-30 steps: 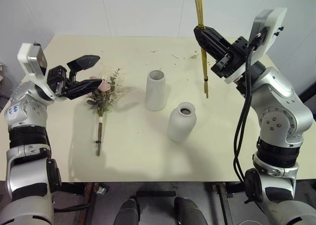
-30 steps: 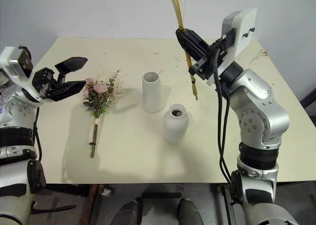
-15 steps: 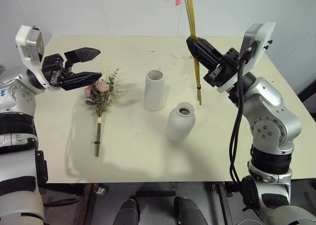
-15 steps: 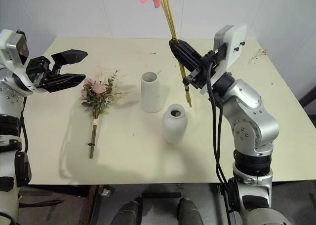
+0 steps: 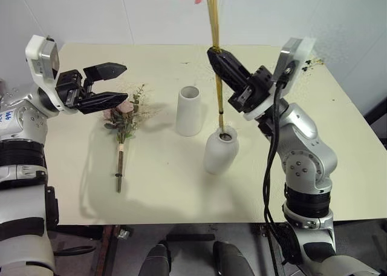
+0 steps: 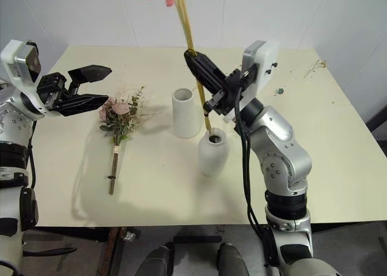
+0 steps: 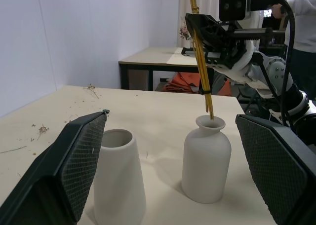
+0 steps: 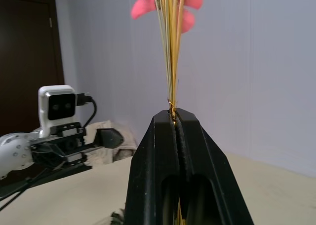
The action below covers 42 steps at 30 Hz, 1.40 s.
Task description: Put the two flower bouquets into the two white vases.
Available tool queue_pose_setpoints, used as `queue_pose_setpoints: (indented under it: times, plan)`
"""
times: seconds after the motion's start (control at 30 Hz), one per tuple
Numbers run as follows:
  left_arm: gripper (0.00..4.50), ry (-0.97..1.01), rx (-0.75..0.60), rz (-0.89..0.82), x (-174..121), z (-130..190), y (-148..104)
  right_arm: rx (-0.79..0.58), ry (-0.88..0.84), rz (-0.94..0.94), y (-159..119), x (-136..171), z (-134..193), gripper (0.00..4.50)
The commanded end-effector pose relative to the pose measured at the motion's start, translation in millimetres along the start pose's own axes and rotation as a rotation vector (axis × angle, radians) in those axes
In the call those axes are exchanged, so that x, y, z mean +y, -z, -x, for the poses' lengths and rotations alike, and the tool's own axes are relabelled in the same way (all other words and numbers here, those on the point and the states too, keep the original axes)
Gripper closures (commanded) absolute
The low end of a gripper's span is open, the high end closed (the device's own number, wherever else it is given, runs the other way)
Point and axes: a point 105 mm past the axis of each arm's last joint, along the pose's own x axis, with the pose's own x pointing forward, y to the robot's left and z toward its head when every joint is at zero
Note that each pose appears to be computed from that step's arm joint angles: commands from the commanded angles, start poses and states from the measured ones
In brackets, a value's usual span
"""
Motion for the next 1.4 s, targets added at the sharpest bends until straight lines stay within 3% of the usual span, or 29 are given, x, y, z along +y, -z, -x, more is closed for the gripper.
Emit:
queue_pose_setpoints:
  times: [0.03, 0.73, 1.2, 1.3, 1.4]
  plan:
    - [0.00, 0.120, -0.014, -0.050, -15.4, 3.1, -11.7, -0.034, -0.006, 0.034, -5.8, 4.0, 4.0, 4.48]
    - [0.00, 0.119, -0.018, -0.046, -12.8, 1.0, -10.8, 0.001, 0.069, -0.037, 23.7, -10.1, 34.8, 4.48]
    - [0.00, 0.118, -0.022, -0.046, -10.6, -1.3, -9.6, 0.053, 0.040, -0.055, 32.6, -3.2, 50.2, 4.48]
    - [0.00, 0.118, -0.022, -0.046, -9.9, -2.1, -9.0, 0.058, 0.038, -0.055, 31.2, -2.9, 52.9, 3.90]
    - [0.00, 0.119, -0.023, -0.046, -9.2, -3.0, -8.7, 0.070, 0.022, -0.056, 29.0, -0.1, 56.7, 2.93]
